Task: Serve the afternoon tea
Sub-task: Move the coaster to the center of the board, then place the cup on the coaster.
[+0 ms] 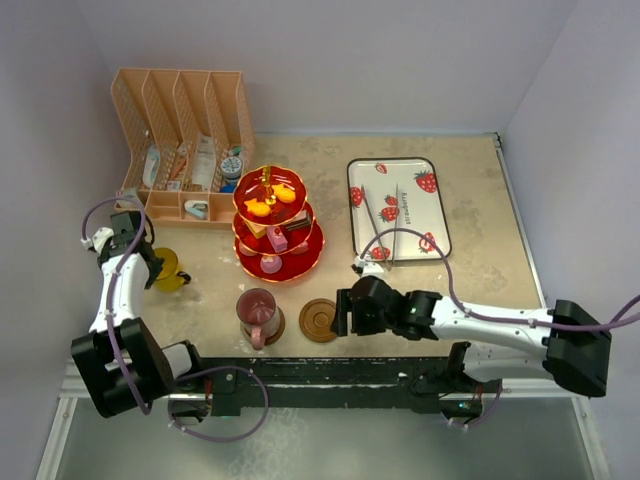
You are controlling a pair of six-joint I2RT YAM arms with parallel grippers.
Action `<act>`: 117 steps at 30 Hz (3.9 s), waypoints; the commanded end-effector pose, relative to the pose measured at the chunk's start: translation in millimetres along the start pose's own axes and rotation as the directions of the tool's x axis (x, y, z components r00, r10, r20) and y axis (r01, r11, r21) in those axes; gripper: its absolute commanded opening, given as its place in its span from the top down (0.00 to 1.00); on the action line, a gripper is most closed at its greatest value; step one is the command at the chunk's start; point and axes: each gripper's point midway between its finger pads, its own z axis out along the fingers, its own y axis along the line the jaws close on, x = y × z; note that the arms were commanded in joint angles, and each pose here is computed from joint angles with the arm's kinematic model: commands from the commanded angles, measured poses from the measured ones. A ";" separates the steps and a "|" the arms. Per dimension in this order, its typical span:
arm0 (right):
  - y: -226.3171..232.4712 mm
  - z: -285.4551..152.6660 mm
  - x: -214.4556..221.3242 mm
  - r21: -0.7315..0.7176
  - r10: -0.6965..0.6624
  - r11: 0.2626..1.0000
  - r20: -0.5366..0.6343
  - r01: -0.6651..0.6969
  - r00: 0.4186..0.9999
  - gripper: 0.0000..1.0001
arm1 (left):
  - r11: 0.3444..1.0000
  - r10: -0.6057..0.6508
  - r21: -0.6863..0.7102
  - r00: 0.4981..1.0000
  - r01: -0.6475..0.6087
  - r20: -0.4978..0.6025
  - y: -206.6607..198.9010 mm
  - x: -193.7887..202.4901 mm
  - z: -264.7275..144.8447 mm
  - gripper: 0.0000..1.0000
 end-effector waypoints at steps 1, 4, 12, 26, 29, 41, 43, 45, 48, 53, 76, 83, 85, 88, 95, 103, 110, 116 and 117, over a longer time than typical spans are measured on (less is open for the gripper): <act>25.7 -1.2 -45.4 -0.045 -0.009 0.999 0.148 0.016 0.989 0.28 | 0.998 -0.006 0.061 0.996 0.000 0.093 -10.5 -29.7 -18.6 1.00; 23.1 11.5 -46.4 -0.099 0.026 0.995 0.112 -0.014 0.993 0.29 | 0.997 0.006 0.070 0.995 -0.014 0.101 -10.6 -31.6 -22.1 1.00; 26.7 42.2 -34.6 -0.193 0.035 0.981 0.071 -0.021 0.997 0.34 | 0.991 0.036 0.129 0.997 -0.045 0.071 -21.1 -25.4 -22.2 1.00; 19.2 59.7 -24.8 -0.157 -0.065 0.985 0.030 0.068 0.997 0.39 | 0.982 0.030 0.180 0.993 -0.050 0.110 -26.2 -32.1 -32.2 1.00; 31.0 56.0 -19.2 -0.227 -0.093 0.970 0.003 0.091 0.996 0.39 | 0.977 0.012 0.211 0.991 -0.040 0.131 -28.5 -35.2 -38.3 1.00; 28.6 38.6 -22.1 -0.180 -0.108 0.977 0.017 0.109 0.994 0.41 | 0.936 -0.020 0.351 0.989 -0.032 0.144 -43.8 -41.7 -72.2 1.00; 35.3 29.2 -31.9 -0.194 -0.110 0.974 0.053 0.119 0.992 0.40 | 0.924 -0.033 0.382 0.989 -0.024 0.142 -46.5 -43.3 -82.5 1.00; 46.1 16.7 -42.2 -0.227 -0.119 0.964 0.092 0.138 0.989 0.38 | 0.914 -0.046 0.406 0.989 -0.016 0.141 -47.4 -44.9 -92.9 1.00; 71.8 -8.5 -57.2 -0.326 -0.135 0.928 0.161 0.182 0.978 0.37 | 0.895 -0.057 0.446 0.989 -0.009 0.136 -48.5 -45.2 -109.3 1.00; 123.3 -55.1 -78.7 -0.461 -0.170 0.832 0.316 0.308 0.933 0.39 | 0.858 -0.058 0.513 0.992 -0.006 0.109 -51.2 -42.5 -138.3 1.00; 254.5 -88.4 -142.4 -0.002 -0.389 0.630 0.865 0.777 0.317 0.42 | 0.863 0.096 0.497 0.995 -0.093 0.020 -55.6 -19.7 -191.7 1.00; 296.5 -66.6 -158.7 -0.027 -0.343 0.681 0.871 0.731 0.351 0.43 | 0.882 0.108 0.457 0.993 -0.116 0.045 -52.4 -28.5 -202.1 1.00; 305.4 -55.1 -158.6 -0.041 -0.344 0.692 0.859 0.721 0.379 0.42 | 0.885 0.120 0.446 0.991 -0.130 0.052 -49.6 -29.8 -203.4 1.00; 318.9 -31.7 -151.7 -0.075 -0.362 0.696 0.822 0.715 0.439 0.42 | 0.885 0.116 0.445 0.991 -0.134 0.067 -47.7 -34.2 -208.4 1.00; 337.8 1.0 -146.7 -0.072 -0.409 0.687 0.785 0.723 0.466 0.40 | 0.884 0.140 0.440 0.988 -0.157 0.071 -44.6 -32.9 -208.9 1.00; 341.5 19.3 -160.6 -0.005 -0.449 0.713 0.764 0.701 0.463 0.44 | 0.879 0.159 0.444 0.985 -0.174 0.071 -44.4 -31.5 -209.2 1.00; 351.0 29.1 -167.7 -0.035 -0.439 0.706 0.762 0.708 0.476 0.52 | 0.873 0.174 0.452 0.983 -0.183 0.063 -43.5 -26.7 -208.7 1.00; 355.3 36.5 -173.0 -0.021 -0.451 0.708 0.756 0.706 0.475 0.65 | 0.873 0.191 0.444 0.979 -0.201 0.068 -40.4 -26.1 -207.9 1.00; 355.2 37.5 -173.9 -0.014 -0.455 0.710 0.754 0.704 0.474 0.67 | 0.872 0.190 0.446 0.979 -0.201 0.068 -40.2 -25.7 -208.4 1.00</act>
